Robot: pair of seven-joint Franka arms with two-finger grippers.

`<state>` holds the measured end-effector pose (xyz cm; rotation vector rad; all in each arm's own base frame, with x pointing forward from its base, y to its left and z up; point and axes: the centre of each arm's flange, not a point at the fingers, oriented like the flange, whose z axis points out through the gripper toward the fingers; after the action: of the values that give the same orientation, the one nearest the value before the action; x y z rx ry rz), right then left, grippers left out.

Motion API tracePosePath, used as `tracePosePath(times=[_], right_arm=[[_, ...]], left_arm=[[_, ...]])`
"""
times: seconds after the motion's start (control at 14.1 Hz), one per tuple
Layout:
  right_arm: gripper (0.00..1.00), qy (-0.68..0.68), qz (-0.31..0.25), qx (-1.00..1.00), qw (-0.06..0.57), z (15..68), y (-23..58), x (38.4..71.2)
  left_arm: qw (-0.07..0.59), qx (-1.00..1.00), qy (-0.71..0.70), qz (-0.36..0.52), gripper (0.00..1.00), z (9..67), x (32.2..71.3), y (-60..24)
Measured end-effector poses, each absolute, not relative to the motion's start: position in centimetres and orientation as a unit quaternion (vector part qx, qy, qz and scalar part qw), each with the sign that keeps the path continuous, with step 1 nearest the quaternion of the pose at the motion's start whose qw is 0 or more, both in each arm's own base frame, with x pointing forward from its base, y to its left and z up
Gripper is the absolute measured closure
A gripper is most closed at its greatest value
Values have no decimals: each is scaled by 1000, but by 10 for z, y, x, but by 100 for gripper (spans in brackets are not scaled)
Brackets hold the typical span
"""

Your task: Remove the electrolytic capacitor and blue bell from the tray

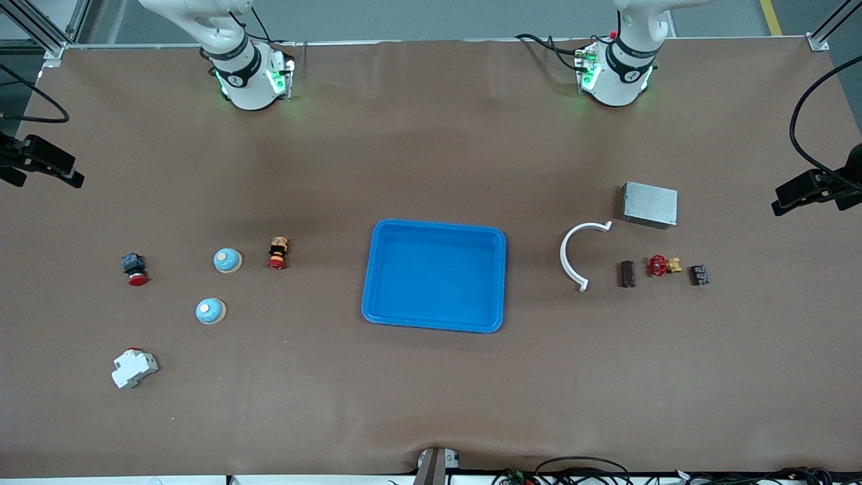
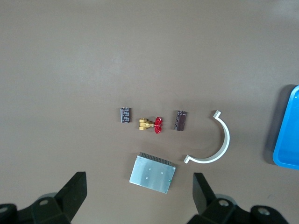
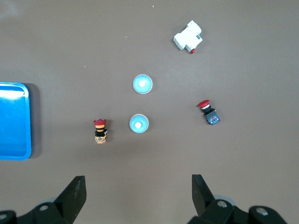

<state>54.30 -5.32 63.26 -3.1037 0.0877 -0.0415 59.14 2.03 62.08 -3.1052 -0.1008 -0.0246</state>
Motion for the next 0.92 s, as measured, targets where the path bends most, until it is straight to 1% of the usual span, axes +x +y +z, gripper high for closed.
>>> tracePosePath(times=[0.92], right_arm=[[0,27,-20,-999,18,629,-52,545]], left_arm=[[27,-999,-45,-3,0,620,590,27]])
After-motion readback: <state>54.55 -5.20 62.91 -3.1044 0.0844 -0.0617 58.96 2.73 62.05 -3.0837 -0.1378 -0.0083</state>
